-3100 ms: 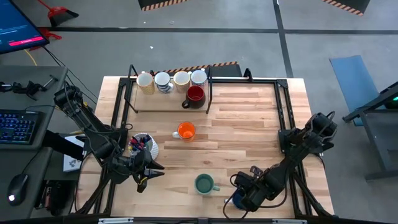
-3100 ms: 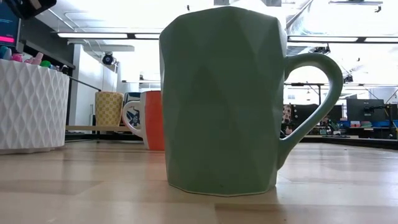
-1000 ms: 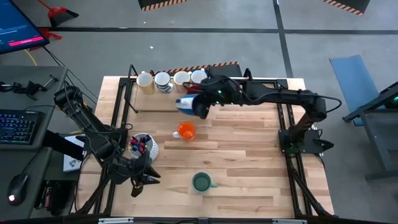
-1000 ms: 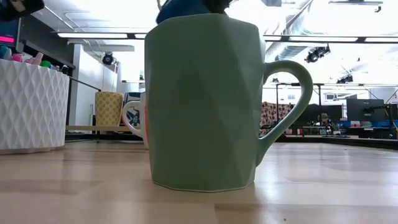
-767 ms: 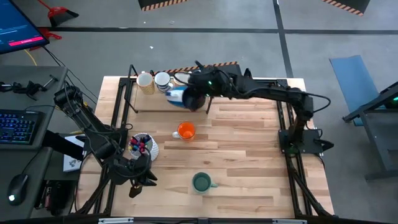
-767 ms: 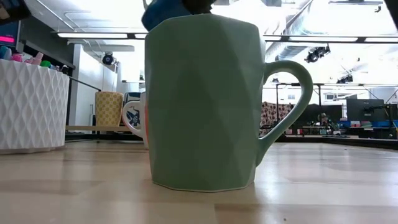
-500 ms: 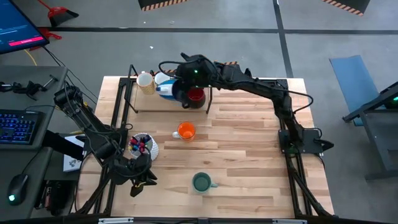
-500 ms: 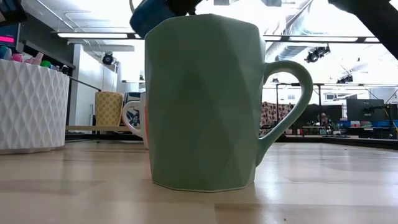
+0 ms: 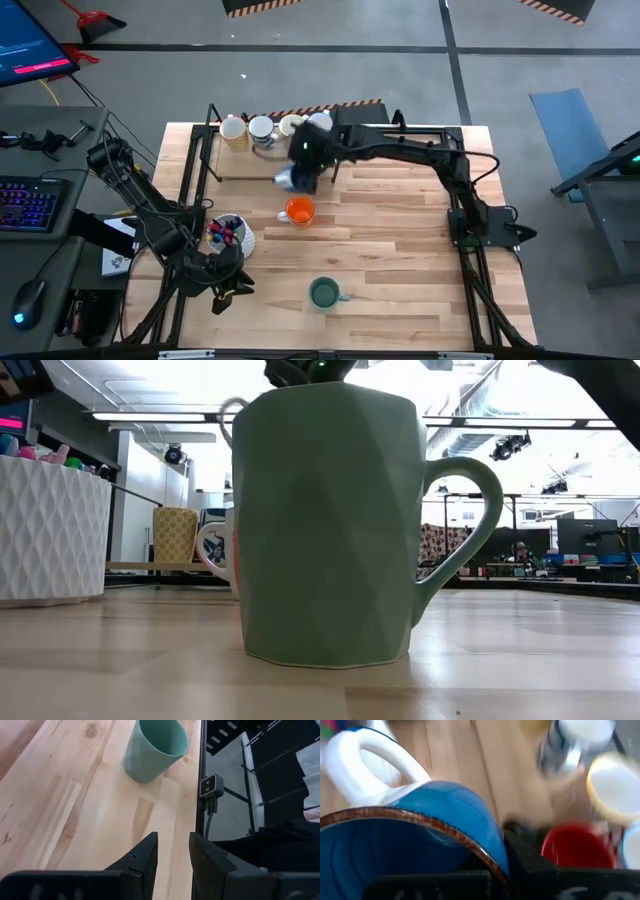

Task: Place coffee mugs
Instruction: Move the blue mug to the center of the table

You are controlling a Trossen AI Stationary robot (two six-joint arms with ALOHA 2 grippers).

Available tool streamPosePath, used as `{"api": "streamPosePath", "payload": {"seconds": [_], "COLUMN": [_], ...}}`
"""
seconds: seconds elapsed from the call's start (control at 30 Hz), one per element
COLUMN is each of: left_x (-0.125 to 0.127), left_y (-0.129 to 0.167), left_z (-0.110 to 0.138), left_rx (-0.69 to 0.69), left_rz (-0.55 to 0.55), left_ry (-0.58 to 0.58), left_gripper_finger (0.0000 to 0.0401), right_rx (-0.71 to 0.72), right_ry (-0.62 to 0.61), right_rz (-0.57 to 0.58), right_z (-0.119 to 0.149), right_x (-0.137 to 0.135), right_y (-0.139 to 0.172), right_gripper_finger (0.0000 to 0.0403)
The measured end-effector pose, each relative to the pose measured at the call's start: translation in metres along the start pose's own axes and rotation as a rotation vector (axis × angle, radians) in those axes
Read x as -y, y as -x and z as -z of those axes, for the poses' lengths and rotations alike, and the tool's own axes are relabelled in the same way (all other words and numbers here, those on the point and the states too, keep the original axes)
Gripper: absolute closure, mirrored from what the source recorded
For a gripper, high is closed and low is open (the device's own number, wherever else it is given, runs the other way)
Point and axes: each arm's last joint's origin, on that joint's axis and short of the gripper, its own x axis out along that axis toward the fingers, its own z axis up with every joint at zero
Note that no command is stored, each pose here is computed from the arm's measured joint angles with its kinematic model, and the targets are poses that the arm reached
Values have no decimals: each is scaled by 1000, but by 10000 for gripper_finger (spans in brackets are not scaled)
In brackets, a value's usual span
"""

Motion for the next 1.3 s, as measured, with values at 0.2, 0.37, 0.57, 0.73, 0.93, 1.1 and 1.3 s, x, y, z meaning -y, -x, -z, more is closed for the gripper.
{"api": "streamPosePath", "payload": {"seconds": [0.2, 0.37, 0.57, 0.73, 0.93, 1.1, 1.3], "left_x": [0, 0, 0, 0, -1, -1, -1], "left_y": [0, 0, 0, 0, 0, 0, 0], "left_z": [0, 0, 0, 0, -1, -1, -1], "left_rx": [7, 17, 17, 16, 22, 39, 44], "left_rz": [-6, -12, -12, -12, -16, -27, -31], "left_ry": [-3, -27, -27, -28, -72, -82, -99], "left_gripper_finger": [300, 300, 300, 300, 300, 300, 300], "right_rx": [-228, -270, -350, -420, -425, -443, -487], "right_ry": [30, -8, -63, -81, -132, -164, -102], "right_rz": [125, 243, 337, 377, 408, 466, 471], "right_z": [22, 27, 37, 45, 47, 51, 67], "right_x": [-23, -32, -34, -37, -42, -46, -59], "right_y": [8, 14, 19, 24, 26, 30, 32], "right_gripper_finger": [403, 403, 403, 403, 403, 403, 403]}}
